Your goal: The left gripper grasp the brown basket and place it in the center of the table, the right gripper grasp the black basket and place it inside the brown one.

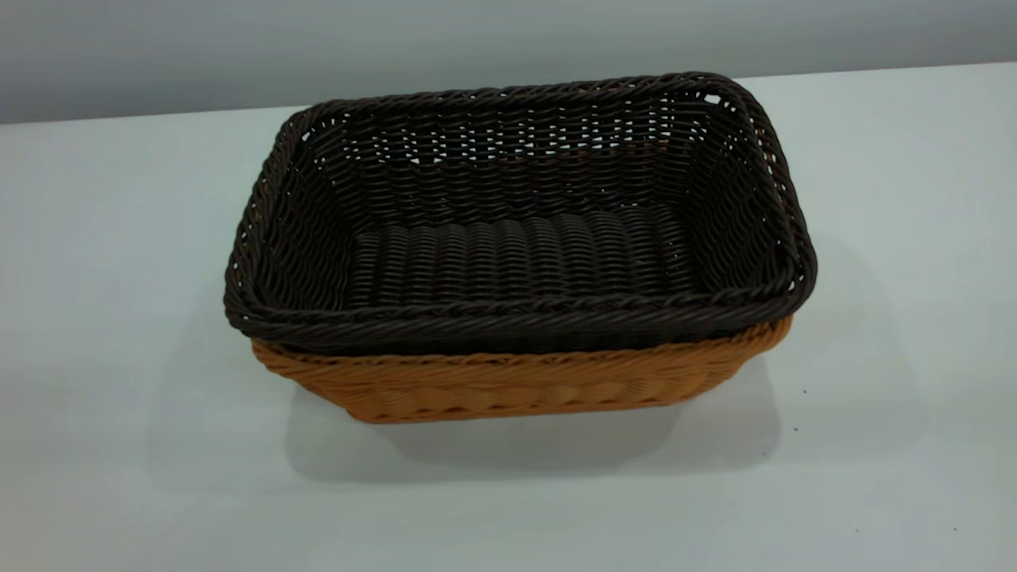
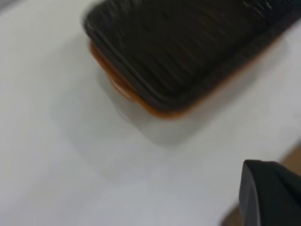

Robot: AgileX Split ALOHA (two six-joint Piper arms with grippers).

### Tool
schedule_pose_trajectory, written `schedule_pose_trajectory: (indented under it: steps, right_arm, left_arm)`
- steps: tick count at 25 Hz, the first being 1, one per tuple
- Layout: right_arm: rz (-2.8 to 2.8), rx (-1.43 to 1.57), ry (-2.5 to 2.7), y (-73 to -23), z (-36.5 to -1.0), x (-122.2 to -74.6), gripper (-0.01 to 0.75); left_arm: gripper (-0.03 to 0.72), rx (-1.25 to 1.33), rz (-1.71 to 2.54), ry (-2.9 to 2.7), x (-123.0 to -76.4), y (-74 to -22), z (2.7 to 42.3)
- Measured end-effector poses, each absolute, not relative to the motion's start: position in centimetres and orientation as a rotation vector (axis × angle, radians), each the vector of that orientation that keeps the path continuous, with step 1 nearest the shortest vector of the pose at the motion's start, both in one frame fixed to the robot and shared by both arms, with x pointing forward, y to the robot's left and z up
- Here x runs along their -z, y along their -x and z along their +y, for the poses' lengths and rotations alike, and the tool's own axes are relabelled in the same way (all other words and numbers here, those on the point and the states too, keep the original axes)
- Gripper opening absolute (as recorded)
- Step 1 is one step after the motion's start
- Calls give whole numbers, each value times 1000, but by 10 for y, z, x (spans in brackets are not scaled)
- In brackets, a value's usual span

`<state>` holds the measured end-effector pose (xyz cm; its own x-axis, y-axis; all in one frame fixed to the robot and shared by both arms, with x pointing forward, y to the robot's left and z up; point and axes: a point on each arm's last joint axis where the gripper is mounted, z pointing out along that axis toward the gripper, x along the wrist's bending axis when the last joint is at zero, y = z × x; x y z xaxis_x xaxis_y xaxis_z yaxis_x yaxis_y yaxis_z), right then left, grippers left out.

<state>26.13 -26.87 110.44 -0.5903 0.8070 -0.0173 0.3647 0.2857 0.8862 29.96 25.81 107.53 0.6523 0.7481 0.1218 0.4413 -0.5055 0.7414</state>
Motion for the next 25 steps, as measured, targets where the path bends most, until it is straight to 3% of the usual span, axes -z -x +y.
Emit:
schedule_pose_trajectory:
  steps: [8, 25]
  right_arm:
    - [2112, -1227, -1105, -250, -274, -1079, 6]
    - [2162, -1129, -1207, -251, -277, -1050, 6]
  left_arm:
    - [-1, -400, 769, -2239, -1053, -277, 259]
    - [-1, -386, 812, -2195, -1035, -257, 279]
